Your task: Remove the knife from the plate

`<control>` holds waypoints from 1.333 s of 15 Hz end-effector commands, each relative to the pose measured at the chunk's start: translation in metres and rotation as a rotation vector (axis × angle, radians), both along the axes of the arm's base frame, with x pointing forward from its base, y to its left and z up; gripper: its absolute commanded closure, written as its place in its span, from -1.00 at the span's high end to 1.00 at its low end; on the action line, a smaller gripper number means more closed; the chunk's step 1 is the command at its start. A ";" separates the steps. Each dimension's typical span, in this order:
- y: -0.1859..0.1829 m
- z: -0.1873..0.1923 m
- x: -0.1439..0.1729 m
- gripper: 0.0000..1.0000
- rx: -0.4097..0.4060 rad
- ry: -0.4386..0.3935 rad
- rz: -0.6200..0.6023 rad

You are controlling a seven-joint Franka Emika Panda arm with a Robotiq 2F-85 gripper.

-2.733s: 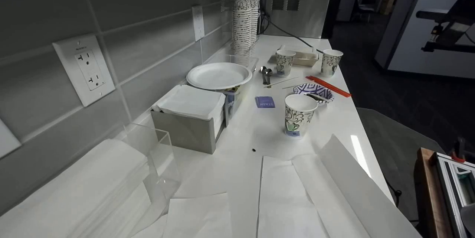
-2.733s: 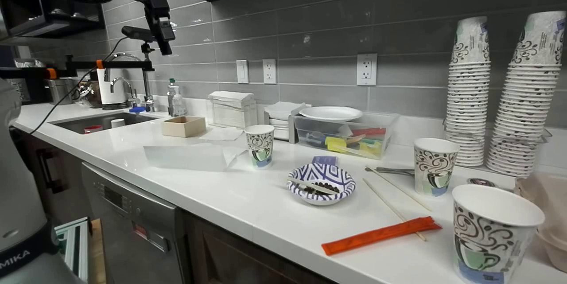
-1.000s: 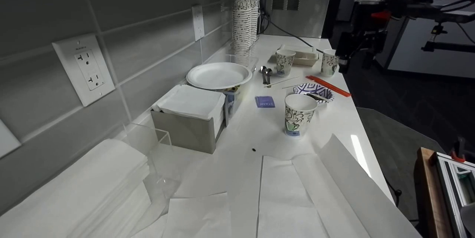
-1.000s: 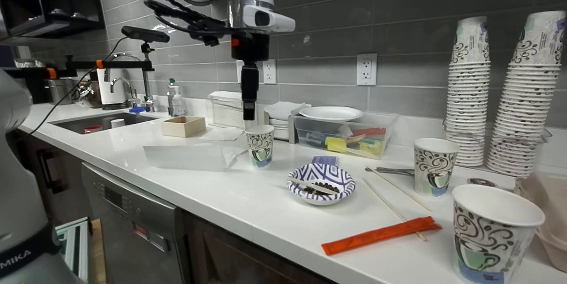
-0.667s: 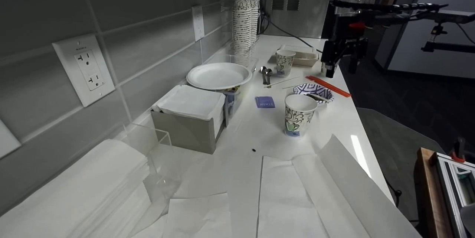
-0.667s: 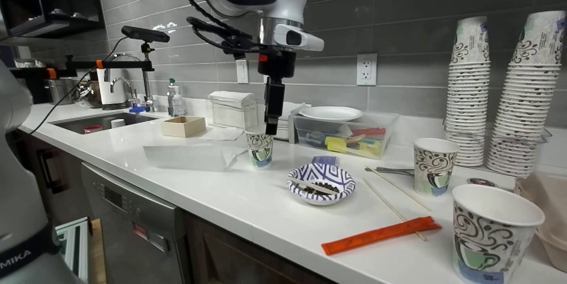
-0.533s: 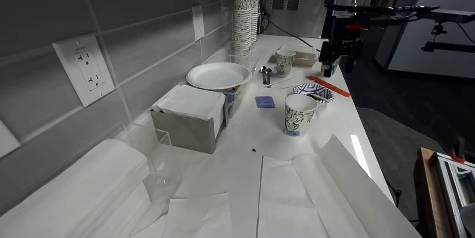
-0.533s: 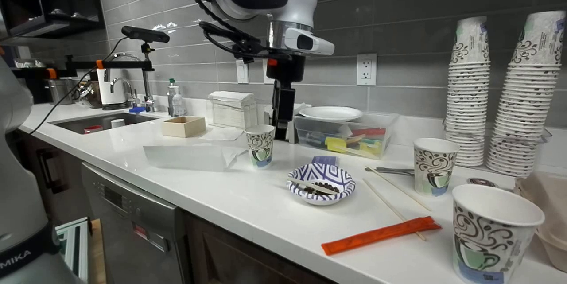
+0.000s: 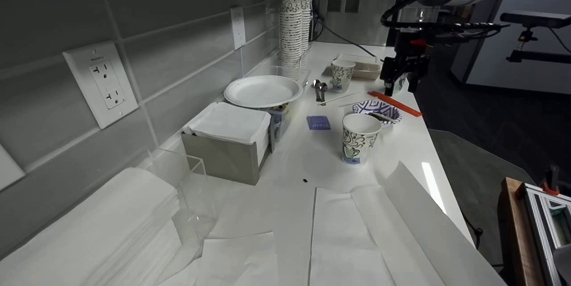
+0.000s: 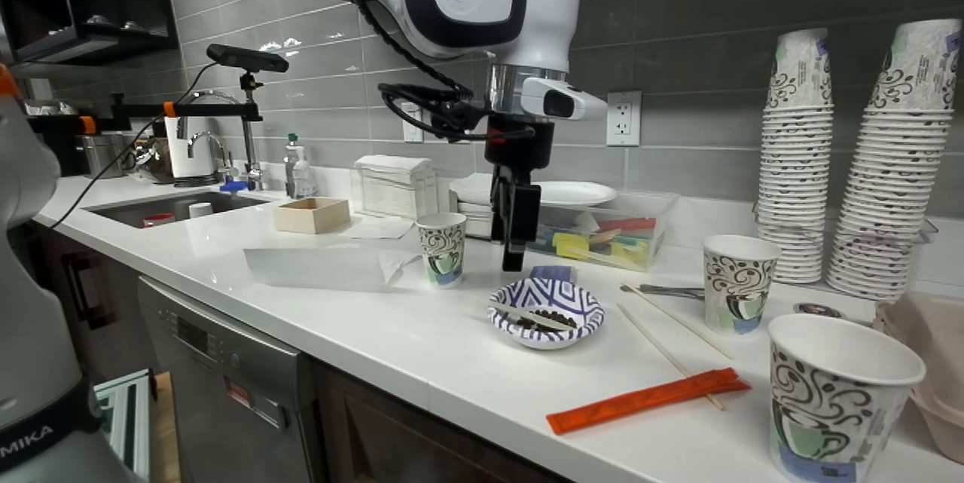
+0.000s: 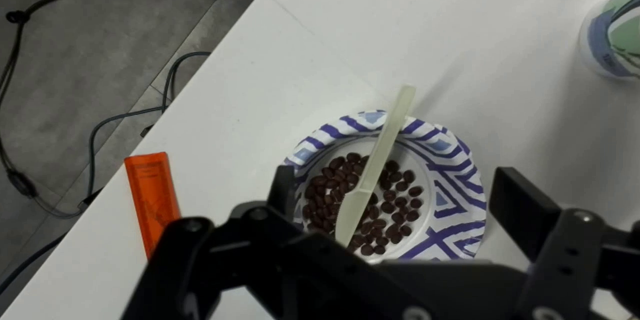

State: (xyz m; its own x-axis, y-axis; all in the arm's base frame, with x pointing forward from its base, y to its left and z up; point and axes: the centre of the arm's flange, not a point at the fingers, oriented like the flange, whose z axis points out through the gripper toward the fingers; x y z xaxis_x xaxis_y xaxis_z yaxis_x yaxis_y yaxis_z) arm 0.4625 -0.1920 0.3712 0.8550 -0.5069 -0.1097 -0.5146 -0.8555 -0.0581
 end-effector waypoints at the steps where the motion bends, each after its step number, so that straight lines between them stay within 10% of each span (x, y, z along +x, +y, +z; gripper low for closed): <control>1: -0.004 -0.026 0.010 1.00 0.003 -0.035 0.015; 8: -0.003 -0.061 0.011 1.00 -0.004 -0.050 0.003; 17: -0.002 -0.072 0.012 -0.29 0.007 -0.074 -0.034; 20: -0.001 -0.076 0.009 -0.23 0.008 -0.066 -0.035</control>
